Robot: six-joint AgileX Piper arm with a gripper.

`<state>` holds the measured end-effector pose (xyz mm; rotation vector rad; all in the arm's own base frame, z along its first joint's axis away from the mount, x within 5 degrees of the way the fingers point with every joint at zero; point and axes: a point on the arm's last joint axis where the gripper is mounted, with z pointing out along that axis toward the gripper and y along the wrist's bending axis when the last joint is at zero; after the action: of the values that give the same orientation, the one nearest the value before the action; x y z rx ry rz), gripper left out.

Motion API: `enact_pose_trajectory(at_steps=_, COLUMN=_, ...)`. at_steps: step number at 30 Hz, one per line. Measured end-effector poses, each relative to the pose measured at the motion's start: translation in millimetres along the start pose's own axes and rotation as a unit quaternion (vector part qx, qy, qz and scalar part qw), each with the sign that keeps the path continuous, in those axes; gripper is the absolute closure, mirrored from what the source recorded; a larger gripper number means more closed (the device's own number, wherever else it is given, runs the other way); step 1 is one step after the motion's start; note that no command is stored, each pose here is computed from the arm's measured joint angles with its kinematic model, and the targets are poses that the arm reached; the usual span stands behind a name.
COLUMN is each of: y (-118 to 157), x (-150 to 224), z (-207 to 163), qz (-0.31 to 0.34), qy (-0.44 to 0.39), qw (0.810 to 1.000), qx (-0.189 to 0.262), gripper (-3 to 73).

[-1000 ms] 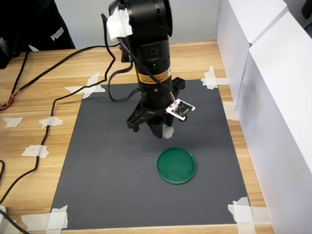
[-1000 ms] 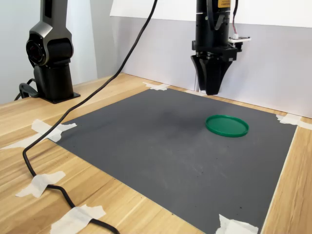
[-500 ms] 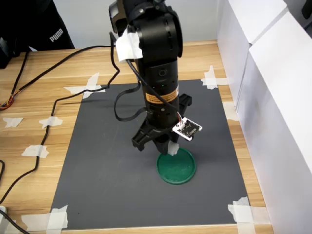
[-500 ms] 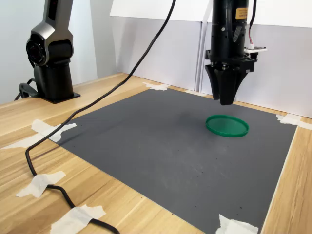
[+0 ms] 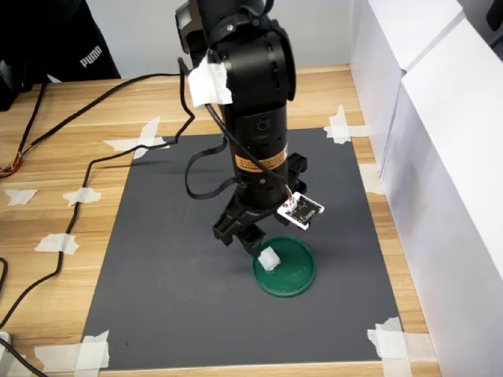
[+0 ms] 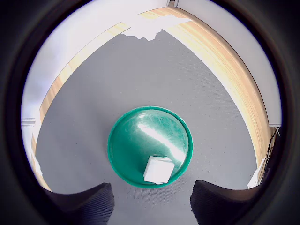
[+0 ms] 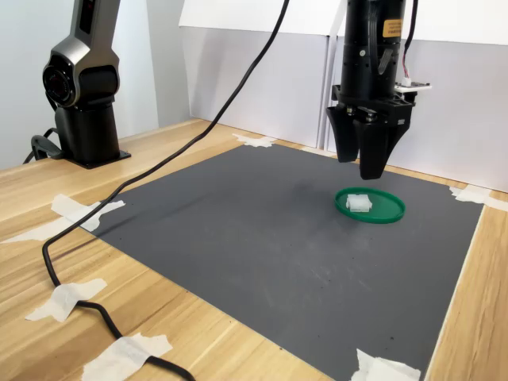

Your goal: Grasp a white terminal and put it on the green lid.

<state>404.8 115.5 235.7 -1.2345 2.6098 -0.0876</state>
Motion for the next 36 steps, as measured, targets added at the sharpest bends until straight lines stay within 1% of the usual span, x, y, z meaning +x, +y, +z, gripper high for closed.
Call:
enact_pose_trajectory(at_steps=5, y=0.0, x=0.1, z=-5.9, qz=0.0, qy=-0.006, qw=1.0, qx=0.003, gripper=-1.9)
enact_pose_trajectory(at_steps=10, y=0.9, x=1.9, z=-19.8, qz=0.006, qy=-0.015, qw=1.0, qx=0.011, gripper=-2.0)
enact_pose_trajectory(at_steps=14, y=4.7, x=8.1, z=-39.1, qz=0.015, qy=-0.048, qw=0.998, qx=0.032, gripper=0.2)
enact_pose_trajectory(at_steps=16, y=7.7, x=13.0, z=-53.1, qz=0.02, qy=-0.074, qw=0.996, qx=0.049, gripper=4.3)
enact_pose_trajectory(at_steps=18, y=11.1, x=19.2, z=-67.4, qz=0.026, qy=-0.101, qw=0.992, qx=0.066, gripper=11.9)
enact_pose_trajectory(at_steps=21, y=14.2, x=34.8, z=-86.2, qz=0.045, qy=-0.133, qw=0.986, qx=0.087, gripper=29.2)
enact_pose_trajectory(at_steps=24, y=11.6, x=56.3, z=-101.8, qz=0.073, qy=-0.167, qw=0.976, qx=0.117, gripper=51.1)
enact_pose_trajectory(at_steps=26, y=8.8, x=73.8, z=-112.0, qz=0.091, qy=-0.19, qw=0.967, qx=0.142, gripper=62.4)
enact_pose_trajectory(at_steps=27, y=8.3, x=83.5, z=-117.3, qz=0.099, qy=-0.203, qw=0.961, qx=0.158, gripper=65.9)
enact_pose_trajectory(at_steps=29, y=10.3, x=102.5, z=-127.0, qz=0.113, qy=-0.227, qw=0.949, qx=0.187, gripper=69.1)
enact_pose_trajectory(at_steps=32, y=15.2, x=131.6, z=-139.4, qz=0.147, qy=-0.264, qw=0.926, qx=0.227, gripper=70.5)
enact_pose_trajectory(at_steps=36, y=28.1, x=166.4, z=-143.4, qz=0.214, qy=-0.304, qw=0.894, qx=0.252, gripper=71.0)
